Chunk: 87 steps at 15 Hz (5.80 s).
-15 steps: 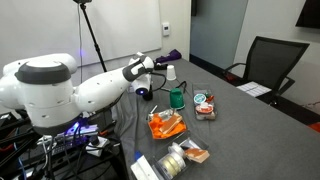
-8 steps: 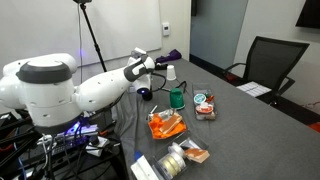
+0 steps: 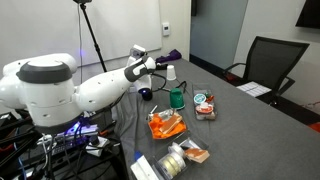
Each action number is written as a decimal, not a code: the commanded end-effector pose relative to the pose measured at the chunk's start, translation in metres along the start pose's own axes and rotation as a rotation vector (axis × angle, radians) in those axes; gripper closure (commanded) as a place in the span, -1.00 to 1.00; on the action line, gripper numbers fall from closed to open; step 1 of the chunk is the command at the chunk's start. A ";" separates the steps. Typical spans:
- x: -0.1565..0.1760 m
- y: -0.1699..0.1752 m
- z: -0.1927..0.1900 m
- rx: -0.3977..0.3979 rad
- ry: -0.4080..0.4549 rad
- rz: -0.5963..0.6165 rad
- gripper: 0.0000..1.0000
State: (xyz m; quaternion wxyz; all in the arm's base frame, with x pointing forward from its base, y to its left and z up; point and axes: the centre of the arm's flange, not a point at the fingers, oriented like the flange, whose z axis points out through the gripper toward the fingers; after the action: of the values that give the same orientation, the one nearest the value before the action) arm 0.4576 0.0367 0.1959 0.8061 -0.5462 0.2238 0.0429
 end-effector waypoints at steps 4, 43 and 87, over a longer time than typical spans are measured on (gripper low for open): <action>0.005 -0.001 0.007 0.070 -0.016 -0.028 0.97; 0.028 -0.014 0.034 0.251 0.261 -0.040 0.97; 0.031 -0.031 0.050 0.216 0.557 -0.187 0.97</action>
State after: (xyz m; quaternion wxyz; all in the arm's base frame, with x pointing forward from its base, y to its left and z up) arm 0.5132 0.0561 0.2074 0.8107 -0.4355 0.3467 -0.1813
